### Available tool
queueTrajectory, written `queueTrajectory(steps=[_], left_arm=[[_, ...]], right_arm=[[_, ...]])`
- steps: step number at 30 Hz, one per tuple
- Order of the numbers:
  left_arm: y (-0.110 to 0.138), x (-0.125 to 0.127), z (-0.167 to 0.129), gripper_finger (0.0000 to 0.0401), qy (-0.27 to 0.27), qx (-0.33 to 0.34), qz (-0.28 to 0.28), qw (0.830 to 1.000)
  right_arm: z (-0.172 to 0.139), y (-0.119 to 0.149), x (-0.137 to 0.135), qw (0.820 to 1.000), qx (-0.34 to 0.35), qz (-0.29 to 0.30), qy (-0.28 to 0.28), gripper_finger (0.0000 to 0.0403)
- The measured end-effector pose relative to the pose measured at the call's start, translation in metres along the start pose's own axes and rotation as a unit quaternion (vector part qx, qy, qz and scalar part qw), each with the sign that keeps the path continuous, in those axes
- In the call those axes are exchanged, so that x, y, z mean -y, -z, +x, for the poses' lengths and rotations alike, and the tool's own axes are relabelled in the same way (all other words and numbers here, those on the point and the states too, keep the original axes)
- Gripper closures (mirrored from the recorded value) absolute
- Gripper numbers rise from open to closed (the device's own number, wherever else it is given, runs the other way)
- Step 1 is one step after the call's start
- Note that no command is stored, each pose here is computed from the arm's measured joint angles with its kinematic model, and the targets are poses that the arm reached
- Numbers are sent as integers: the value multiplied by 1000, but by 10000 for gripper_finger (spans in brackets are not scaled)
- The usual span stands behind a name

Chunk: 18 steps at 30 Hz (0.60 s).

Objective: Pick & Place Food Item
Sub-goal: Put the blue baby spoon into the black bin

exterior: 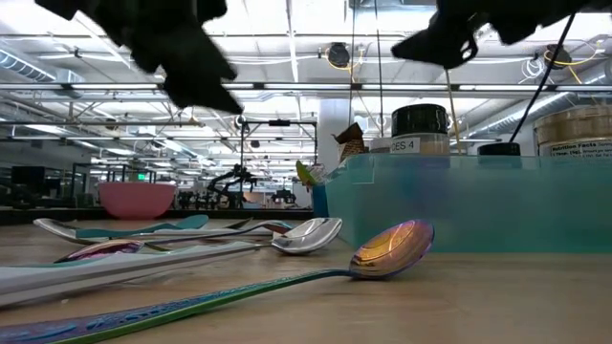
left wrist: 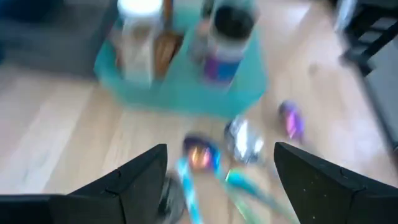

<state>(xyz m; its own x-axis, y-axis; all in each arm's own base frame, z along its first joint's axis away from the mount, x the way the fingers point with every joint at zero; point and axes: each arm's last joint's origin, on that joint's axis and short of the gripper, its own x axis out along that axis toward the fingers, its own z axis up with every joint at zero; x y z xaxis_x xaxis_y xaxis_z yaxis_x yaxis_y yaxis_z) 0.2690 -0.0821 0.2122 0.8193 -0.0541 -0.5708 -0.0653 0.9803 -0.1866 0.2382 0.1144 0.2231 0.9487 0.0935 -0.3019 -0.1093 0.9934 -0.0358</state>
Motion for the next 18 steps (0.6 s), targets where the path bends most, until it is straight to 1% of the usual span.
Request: queueTrajectory(steps=[2,5,7,9,11,12,14,18], left_arm=[[8,-5,0,105,-27,-43,-20,999],[21,-14,-2,105,-80,-102,-87,988],[30,-19,-6,105,-123,-137,-150,971],[39,-24,-7,105,-179,-157,-209,948],[49,-29,-6,105,-235,-172,-243,925],[53,-31,-4,105,-250,-178,-251,918],[57,-34,3,105,-248,-179,-262,915],[59,-36,22,105,-197,-189,-276,922]], right_arm=[[-6,-3,-4,1000,11,0,5,11],[-12,-6,-9,1000,21,-1,11,10],[-14,-7,-12,1000,27,-2,11,10],[-15,-8,-14,999,30,-10,12,10],[-16,-8,-15,999,33,-11,10,10],[-16,-9,-15,999,35,-11,10,10],[-16,-9,-15,999,36,-11,10,10],[-16,-9,-15,999,37,-10,10,10]])
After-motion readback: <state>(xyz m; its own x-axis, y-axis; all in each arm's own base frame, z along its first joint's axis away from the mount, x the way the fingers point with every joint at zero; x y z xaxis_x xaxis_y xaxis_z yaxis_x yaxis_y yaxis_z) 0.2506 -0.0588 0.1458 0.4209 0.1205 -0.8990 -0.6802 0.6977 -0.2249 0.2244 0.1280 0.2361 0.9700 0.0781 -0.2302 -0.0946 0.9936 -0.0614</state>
